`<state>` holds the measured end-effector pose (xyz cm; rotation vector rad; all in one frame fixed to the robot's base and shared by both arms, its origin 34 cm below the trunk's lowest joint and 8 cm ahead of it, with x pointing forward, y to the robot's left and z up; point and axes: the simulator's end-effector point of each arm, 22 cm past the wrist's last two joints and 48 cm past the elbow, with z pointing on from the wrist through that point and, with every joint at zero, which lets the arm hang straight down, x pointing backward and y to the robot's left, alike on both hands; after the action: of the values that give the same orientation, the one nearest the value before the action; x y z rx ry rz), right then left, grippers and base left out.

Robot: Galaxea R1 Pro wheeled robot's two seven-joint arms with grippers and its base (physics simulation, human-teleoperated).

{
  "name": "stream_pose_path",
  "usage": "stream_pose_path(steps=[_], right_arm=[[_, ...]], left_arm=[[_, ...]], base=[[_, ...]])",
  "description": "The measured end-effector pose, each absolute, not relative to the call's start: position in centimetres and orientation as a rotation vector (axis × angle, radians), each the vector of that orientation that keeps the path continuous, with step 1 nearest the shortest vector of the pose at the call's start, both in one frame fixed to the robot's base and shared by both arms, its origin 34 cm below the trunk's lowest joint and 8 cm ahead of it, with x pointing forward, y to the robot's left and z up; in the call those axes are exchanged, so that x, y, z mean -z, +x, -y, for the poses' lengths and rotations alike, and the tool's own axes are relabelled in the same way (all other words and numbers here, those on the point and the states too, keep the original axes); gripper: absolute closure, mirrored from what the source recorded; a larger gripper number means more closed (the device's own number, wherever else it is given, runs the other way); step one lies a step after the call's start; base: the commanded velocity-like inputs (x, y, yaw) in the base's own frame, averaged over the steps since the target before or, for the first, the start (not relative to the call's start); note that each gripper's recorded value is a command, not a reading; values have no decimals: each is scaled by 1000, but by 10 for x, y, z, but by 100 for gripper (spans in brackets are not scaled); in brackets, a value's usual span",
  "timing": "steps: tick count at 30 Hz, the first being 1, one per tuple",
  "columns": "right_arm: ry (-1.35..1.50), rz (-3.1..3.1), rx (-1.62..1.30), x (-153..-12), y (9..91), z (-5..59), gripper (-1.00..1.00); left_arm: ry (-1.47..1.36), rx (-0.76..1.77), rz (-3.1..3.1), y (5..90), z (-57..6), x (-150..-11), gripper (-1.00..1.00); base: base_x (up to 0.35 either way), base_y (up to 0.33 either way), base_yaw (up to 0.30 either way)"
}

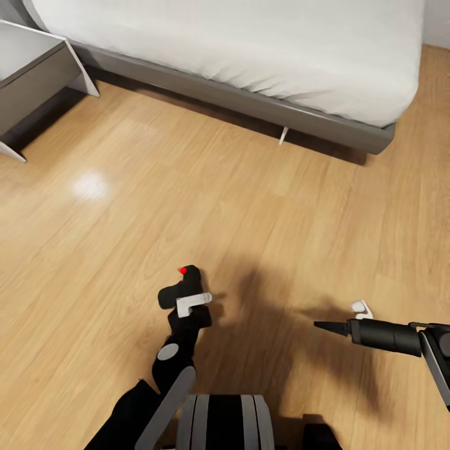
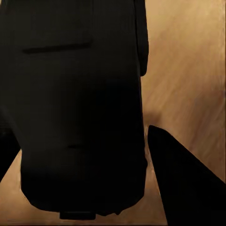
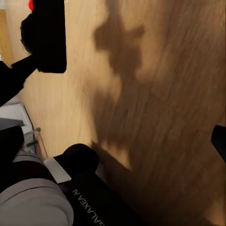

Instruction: Attach the digital camera to the camera tripod in the bedroom.

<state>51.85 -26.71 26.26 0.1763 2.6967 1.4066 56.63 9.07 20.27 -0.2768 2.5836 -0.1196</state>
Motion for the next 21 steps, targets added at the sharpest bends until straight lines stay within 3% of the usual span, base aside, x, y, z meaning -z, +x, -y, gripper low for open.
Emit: stream_pose_path(steps=[9,17,21], right_arm=[[180,-2651,-1367,-282,532,278,-100],[161,-2621,-1354,-298,540,280,-100],[150,-2607,-1349,-306,543,280,-100]], left_arm=[[-357,368,-2607,585,-123,-205,100],[-435,955,-2366,623,-156,-266,100],[-408,1073,-2310,624,-159,-285,100]], base=[[0,0,0],[0,0,0],[0,0,0]])
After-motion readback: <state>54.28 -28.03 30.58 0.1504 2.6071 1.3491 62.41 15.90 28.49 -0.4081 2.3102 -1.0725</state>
